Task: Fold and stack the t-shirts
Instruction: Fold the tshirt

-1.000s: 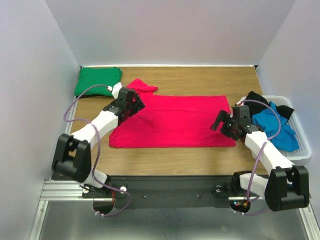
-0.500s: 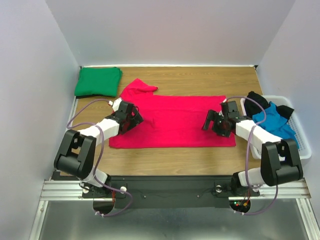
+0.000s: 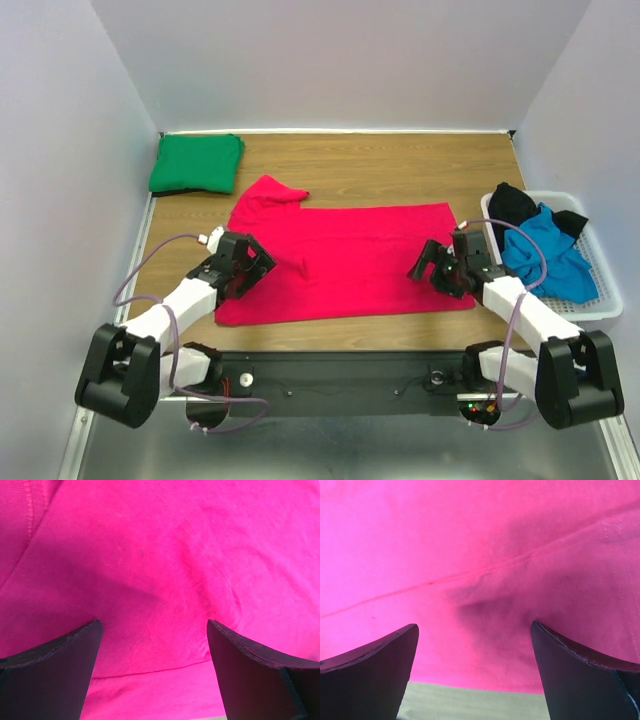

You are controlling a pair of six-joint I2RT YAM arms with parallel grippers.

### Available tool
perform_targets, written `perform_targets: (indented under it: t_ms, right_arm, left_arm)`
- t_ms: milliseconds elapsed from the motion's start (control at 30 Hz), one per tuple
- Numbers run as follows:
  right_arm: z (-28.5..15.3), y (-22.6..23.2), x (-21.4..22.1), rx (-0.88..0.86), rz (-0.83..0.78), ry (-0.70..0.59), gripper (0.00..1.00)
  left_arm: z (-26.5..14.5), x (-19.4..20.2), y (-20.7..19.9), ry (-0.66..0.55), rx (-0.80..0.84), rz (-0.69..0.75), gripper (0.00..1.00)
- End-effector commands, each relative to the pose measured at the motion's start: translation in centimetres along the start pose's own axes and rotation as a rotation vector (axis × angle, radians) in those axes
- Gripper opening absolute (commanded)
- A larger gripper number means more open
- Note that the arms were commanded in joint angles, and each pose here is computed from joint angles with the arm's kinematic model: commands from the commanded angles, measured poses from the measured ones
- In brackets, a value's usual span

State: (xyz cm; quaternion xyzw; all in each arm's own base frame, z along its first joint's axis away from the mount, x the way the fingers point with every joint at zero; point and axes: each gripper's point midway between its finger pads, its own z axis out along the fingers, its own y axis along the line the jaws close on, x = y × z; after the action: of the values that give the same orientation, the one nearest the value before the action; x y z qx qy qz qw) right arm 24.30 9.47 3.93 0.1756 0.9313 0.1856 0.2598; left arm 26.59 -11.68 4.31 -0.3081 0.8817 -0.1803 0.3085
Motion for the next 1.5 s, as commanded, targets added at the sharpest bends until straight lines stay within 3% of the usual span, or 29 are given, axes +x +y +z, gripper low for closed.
perform_targets:
  t_ms: [0,133,233,400,500,767,833,900,1033,1167,1333,1467]
  right_arm:
    - [-1.8,-0.7,1.9,0.034,0.043,0.05,1.0]
    - [-3.8,1.6,-0.8,-0.022,0.023,-0.023,1.0]
    - [-5.2,3.3,-4.3,-0.033,-0.01,-0.114,1.0]
    - [-4.7,4.3,-8.4,0.032,-0.028,-0.161,1.0]
    - [-3.6,5.1,-10.3,0.053,-0.042,-0.156,1.0]
    - [-2.1,5.0,-13.7,0.136,-0.081,-0.184,1.0]
    - [-1.9,4.7,-13.8,0.15,-0.091,-0.185,1.0]
    - [-1.6,4.5,-13.6,0.16,-0.091,-0.177,1.0]
    - [-1.1,4.0,-13.6,0.178,-0.089,-0.169,1.0]
    - [-0.8,3.9,-13.4,0.184,-0.09,-0.158,1.0]
    - [-0.5,3.4,-13.0,0.2,-0.088,-0.15,1.0]
    - [-0.1,3.0,-13.0,0.217,-0.088,-0.144,1.0]
  left_arm:
    - [-2.8,0.8,4.4,0.025,-0.207,-0.05,0.98]
    - [-5.2,-1.8,2.8,-0.065,-0.165,-0.044,0.99]
    - [-7.2,-6.1,-2.1,-0.176,-0.042,-0.013,0.99]
    - [-6.9,-12.4,-10.1,-0.267,0.039,0.207,0.98]
    - [-2.8,-17.1,-15.3,-0.277,0.0,0.352,0.98]
    - [8.5,-24.3,-20.5,-0.247,-0.095,0.586,0.91]
    - [12.2,-23.2,-18.0,-0.14,-0.178,0.609,0.86]
    - [12.9,-24.2,-18.3,-0.157,-0.177,0.606,0.85]
    - [16.6,-21.5,-15.1,-0.058,-0.193,0.589,0.79]
    - [18.3,-20.2,-13.3,-0.036,-0.217,0.574,0.73]
    - [19.5,-19.1,-12.3,0.003,-0.229,0.561,0.55]
    - [20.5,-17.3,-11.3,0.048,-0.213,0.552,0.54]
